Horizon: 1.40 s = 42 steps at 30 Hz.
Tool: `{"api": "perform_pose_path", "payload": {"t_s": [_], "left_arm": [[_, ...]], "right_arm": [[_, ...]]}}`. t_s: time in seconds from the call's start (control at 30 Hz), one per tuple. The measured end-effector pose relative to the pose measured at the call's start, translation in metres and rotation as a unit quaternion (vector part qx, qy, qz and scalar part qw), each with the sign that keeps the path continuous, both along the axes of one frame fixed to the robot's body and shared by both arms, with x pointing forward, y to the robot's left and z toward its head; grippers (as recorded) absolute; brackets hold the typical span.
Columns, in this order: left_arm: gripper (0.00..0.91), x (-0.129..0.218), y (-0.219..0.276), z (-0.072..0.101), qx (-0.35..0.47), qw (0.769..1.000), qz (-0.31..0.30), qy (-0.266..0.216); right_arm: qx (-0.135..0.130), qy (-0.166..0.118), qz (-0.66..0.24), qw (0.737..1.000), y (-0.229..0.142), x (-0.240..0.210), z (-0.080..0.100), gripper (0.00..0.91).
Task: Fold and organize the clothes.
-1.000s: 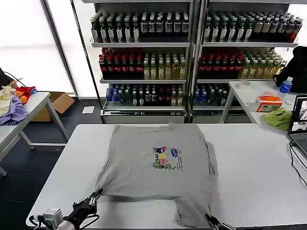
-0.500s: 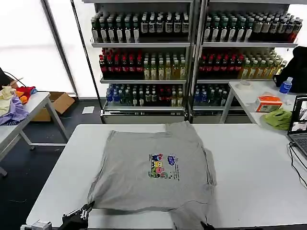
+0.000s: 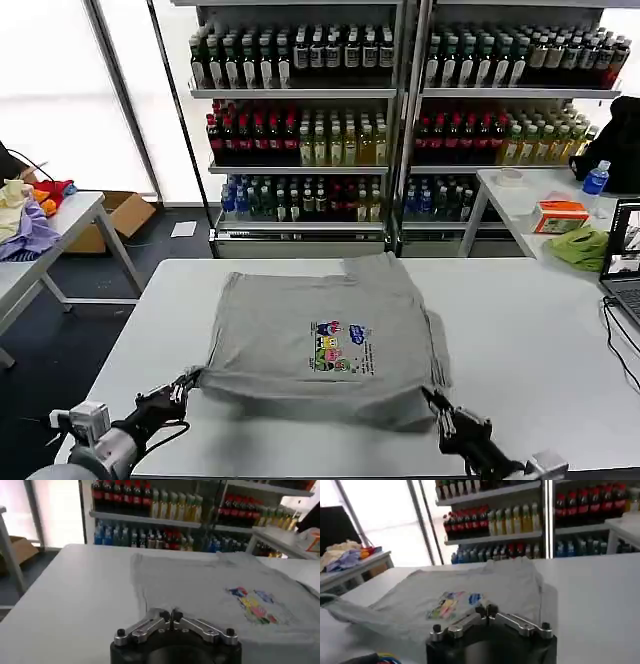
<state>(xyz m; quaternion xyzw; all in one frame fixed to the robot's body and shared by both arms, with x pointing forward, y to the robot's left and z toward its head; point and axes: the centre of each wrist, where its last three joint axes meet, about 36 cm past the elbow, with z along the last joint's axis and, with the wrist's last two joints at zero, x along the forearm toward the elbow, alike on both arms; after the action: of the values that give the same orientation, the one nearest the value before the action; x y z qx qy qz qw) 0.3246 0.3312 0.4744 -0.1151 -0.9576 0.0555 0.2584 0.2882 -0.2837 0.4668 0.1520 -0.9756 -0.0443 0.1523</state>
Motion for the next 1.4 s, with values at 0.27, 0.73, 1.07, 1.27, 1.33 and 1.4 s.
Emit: {"api": "perform_pose_path", "payload": {"t_s": [0.27, 0.73, 1.07, 1.27, 1.33, 1.4], "left_arm": [[0.02, 0.043, -0.003, -0.005, -0.017, 1.0, -0.013, -0.01], [0.907, 0.089, -0.009, -0.034, -0.022, 1.0, -0.02, 0.005], [0.907, 0.092, 0.005, -0.03, -0.006, 1.0, 0.009, -0.005], [0.907, 0.077, 0.008, -0.032, -0.005, 1.0, 0.018, -0.003], [0.907, 0.07, 0.007, -0.04, -0.005, 1.0, 0.018, 0.007], [0.907, 0.063, 0.005, -0.047, -0.004, 1.0, 0.017, 0.015]], "right_arm": [[-0.025, -0.015, -0.017, 0.999, -0.012, 0.05, -0.01, 0.0], [-0.053, 0.001, -0.006, 0.999, 0.005, 0.116, -0.039, 0.907], [-0.056, -0.011, -0.019, 0.998, 0.003, 0.113, -0.028, 0.907], [-0.07, -0.005, -0.039, 0.997, 0.007, 0.087, -0.028, 0.907], [-0.076, 0.004, -0.047, 0.996, 0.009, 0.076, -0.032, 0.907], [-0.08, 0.019, -0.053, 0.995, 0.012, 0.066, -0.039, 0.907]]}}
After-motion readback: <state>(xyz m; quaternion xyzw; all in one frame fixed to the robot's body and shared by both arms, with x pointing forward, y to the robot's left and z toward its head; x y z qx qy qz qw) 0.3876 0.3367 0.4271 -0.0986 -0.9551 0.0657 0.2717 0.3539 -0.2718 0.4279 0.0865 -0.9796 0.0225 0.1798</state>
